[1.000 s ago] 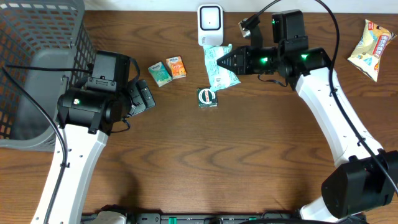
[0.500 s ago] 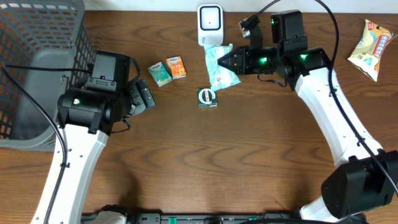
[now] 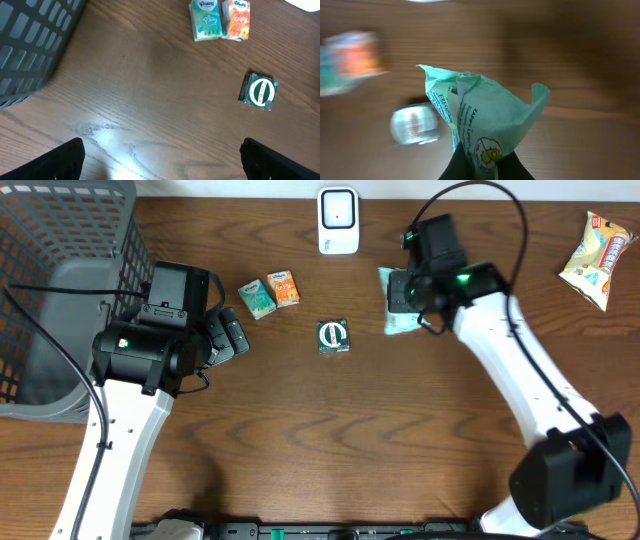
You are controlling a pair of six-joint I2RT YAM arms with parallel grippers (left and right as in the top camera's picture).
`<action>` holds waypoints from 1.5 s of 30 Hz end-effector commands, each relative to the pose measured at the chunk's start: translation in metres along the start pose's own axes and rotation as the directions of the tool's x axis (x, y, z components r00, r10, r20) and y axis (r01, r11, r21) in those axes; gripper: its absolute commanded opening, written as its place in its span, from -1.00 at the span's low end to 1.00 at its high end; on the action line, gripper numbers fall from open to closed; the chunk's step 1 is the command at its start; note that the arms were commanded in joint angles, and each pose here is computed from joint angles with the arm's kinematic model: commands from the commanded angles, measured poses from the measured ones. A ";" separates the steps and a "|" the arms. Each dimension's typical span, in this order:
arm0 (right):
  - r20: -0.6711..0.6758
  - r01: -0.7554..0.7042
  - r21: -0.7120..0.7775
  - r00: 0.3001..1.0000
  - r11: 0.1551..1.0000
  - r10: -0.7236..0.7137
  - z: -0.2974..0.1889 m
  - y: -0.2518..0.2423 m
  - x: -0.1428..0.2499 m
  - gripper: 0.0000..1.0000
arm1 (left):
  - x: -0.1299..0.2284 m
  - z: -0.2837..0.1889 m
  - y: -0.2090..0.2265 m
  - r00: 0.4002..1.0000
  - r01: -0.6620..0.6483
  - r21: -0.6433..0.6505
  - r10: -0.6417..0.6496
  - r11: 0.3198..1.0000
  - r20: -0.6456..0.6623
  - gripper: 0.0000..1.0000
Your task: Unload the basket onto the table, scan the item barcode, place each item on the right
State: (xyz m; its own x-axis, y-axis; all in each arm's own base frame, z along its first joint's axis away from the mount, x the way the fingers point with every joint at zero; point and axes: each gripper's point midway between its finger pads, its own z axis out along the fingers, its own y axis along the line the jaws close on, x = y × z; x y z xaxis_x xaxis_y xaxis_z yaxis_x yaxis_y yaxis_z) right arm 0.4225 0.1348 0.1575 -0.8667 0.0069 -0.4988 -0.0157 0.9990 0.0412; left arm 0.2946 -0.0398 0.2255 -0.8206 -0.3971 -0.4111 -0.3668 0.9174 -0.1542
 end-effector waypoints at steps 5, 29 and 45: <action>-0.031 0.171 0.608 0.981 0.776 -0.192 0.034 -0.066 0.018 -0.98 | -0.002 -0.002 0.003 1.000 0.005 -0.008 -0.005 1.000 0.009 0.96; -0.314 0.490 0.344 0.864 0.801 -0.394 0.082 0.044 0.120 0.18 | -0.002 -0.002 0.003 1.000 0.005 -0.008 -0.005 1.000 0.009 0.96; -0.353 0.300 0.005 0.893 0.954 -0.279 0.032 0.032 0.052 0.47 | -0.002 -0.002 0.003 1.000 0.005 -0.008 -0.005 1.000 0.009 0.96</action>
State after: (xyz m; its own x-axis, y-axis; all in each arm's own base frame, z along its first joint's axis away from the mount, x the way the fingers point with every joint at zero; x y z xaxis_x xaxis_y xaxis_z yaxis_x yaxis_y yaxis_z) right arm 0.3959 0.1667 0.1048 -0.9465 -0.2535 -0.1997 -0.1931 0.9407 -0.2787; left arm 0.2946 -0.0398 0.2255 -0.8206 -0.3971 -0.4111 -0.3668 0.9174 -0.1542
